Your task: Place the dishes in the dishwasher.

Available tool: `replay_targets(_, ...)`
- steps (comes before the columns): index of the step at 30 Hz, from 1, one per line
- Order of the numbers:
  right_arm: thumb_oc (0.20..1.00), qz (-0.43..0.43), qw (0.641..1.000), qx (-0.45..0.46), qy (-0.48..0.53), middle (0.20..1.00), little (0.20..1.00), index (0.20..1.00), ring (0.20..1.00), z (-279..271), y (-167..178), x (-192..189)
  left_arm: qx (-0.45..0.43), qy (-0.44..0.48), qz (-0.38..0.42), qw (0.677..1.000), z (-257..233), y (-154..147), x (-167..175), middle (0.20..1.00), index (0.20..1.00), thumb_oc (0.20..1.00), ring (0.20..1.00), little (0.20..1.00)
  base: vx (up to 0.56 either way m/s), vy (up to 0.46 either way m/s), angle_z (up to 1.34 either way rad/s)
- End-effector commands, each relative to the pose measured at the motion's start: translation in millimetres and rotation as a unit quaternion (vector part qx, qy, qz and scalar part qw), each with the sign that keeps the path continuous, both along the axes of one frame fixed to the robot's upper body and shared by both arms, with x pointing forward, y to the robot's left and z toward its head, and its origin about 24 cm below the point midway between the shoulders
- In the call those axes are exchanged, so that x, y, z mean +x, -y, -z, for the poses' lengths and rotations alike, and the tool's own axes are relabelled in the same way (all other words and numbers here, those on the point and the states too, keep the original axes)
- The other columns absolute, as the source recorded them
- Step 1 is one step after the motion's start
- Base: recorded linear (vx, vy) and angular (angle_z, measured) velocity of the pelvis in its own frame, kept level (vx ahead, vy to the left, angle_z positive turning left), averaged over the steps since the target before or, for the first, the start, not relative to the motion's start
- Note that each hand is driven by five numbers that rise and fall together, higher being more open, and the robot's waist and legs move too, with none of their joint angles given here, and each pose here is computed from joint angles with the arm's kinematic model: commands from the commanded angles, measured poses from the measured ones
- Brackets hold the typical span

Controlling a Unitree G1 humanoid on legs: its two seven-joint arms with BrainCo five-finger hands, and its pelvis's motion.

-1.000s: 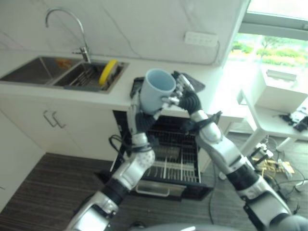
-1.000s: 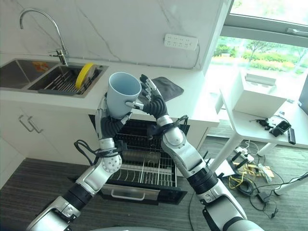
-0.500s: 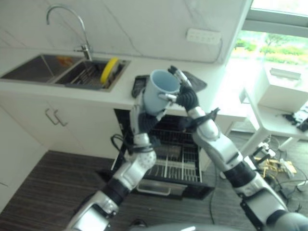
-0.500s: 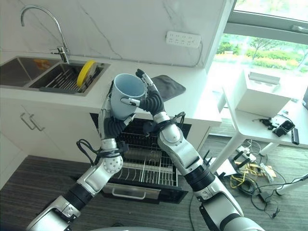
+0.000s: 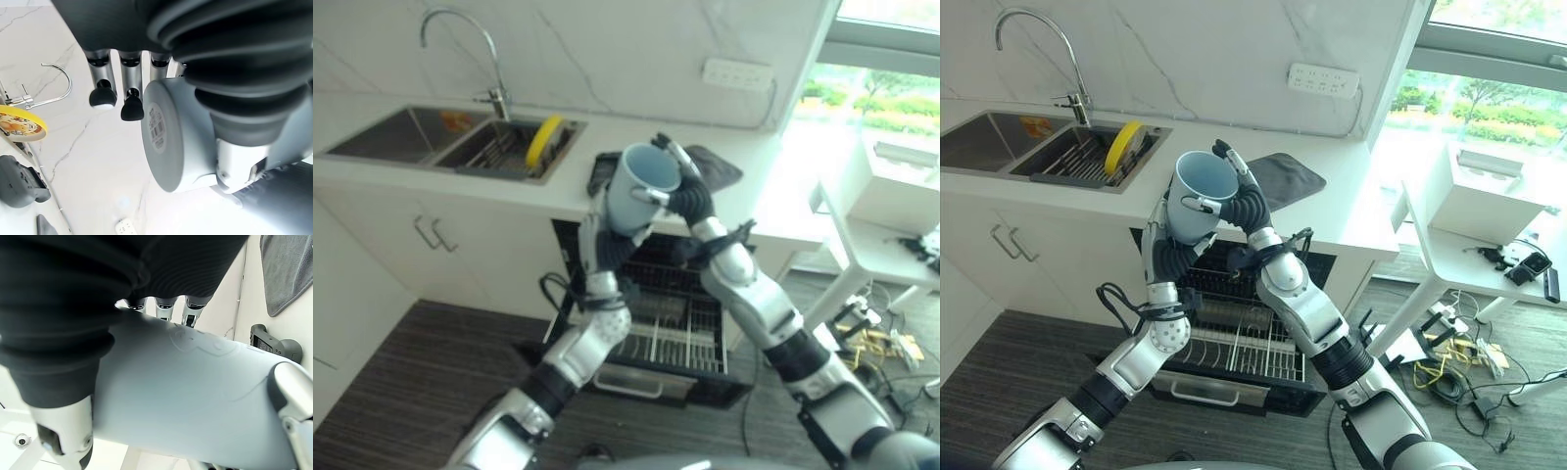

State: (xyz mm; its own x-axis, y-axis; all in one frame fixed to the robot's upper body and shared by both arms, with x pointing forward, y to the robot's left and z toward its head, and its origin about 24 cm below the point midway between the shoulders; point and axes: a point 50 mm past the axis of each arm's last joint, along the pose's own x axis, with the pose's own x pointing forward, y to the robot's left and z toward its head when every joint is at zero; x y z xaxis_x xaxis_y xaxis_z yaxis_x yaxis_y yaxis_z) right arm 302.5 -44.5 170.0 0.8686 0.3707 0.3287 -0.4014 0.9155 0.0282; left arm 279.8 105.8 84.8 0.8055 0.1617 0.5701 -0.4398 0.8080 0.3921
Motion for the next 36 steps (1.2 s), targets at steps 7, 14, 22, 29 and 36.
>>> replay_targets(7, 1.0, -0.081, 0.994, 0.047, 0.048, 1.0, 1.0, 1.0, 1.0, -45.6, -24.0, -4.7, 0.022, 0.12, 0.063, 0.99, -46.5, 27.6, 9.8, 0.2, 0.2, 0.2, 0.2, 0.2, 0.0, 0.0, 0.0)
replay_targets(14, 1.0, -0.124, 0.989, 0.076, 0.001, 1.0, 1.0, 1.0, 1.0, -37.8, -28.8, -6.1, 0.023, 0.12, 0.066, 0.99, -43.9, 27.9, 9.0, 0.2, 0.2, 0.2, 0.2, 0.2, 0.01, -0.001, 0.0)
replay_targets(22, 1.0, -0.116, 0.991, 0.066, 0.005, 1.0, 1.0, 1.0, 1.0, -39.0, -29.6, -4.3, 0.024, 0.12, 0.066, 0.99, -45.4, 27.8, 10.7, 0.2, 0.2, 0.2, 0.2, 0.2, -0.01, -0.002, 0.0)
replay_targets(29, 1.0, -0.101, 0.993, 0.062, 0.016, 1.0, 1.0, 1.0, 1.0, -39.6, -25.7, -2.4, 0.015, 0.098, 0.054, 0.994, -41.0, 24.0, 13.0, 0.2, 0.2, 0.2, 0.2, 0.2, 0.0, 0.0, 0.0)
replay_targets(36, 1.0, -0.093, 0.994, 0.037, 0.031, 1.0, 1.0, 1.0, 1.0, -36.8, -23.5, -3.8, 0.002, 0.087, 0.038, 0.995, -37.7, 19.6, 14.3, 0.2, 0.2, 0.2, 0.2, 0.2, 0.0, 0.0, 0.0)
